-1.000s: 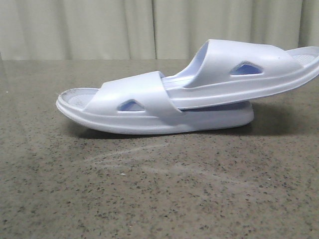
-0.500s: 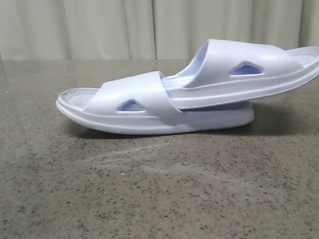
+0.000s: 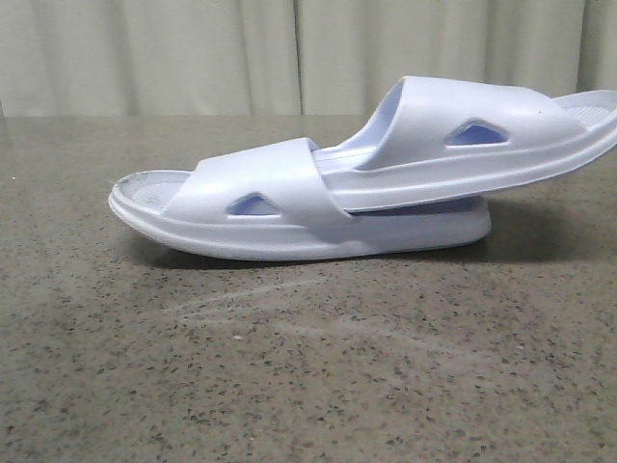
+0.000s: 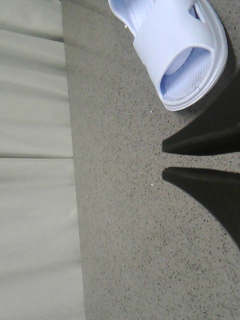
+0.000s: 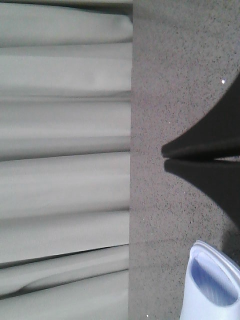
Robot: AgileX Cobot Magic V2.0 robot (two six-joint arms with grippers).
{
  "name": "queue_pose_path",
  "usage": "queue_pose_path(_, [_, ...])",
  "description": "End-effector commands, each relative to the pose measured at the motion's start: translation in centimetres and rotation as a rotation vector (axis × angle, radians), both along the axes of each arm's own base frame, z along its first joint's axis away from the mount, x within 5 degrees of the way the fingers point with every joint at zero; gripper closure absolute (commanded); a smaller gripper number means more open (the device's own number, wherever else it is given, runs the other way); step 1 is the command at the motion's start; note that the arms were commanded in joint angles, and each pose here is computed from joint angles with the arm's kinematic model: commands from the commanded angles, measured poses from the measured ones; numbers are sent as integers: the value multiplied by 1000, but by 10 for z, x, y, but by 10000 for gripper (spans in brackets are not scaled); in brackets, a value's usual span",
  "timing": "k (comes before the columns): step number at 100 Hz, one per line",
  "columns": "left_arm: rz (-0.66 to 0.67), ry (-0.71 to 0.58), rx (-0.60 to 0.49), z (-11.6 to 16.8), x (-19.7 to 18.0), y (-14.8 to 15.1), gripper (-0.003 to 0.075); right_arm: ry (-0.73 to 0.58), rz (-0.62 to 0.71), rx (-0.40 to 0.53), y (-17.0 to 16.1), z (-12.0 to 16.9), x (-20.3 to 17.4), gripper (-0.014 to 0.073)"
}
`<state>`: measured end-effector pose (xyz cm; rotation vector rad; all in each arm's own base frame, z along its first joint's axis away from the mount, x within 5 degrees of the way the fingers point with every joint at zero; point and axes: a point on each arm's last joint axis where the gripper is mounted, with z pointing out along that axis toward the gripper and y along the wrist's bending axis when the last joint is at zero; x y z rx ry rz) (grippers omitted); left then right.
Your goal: Insert blue slippers together front up
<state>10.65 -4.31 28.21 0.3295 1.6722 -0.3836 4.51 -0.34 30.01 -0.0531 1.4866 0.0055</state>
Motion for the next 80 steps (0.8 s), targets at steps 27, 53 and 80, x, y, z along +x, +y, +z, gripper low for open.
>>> queue_pose_path(27, [61, -18, -17, 2, -1, 5, 704, -76, 19, -12, 2, 13, -2, 687])
queue_pose_path(53, [153, -67, 81, -10, -12, 16, 704, -76, 19, -12, 2, 13, -2, 687])
queue_pose_path(80, [241, -144, 121, -25, -26, 27, 704, -76, 19, -12, 2, 13, -2, 687])
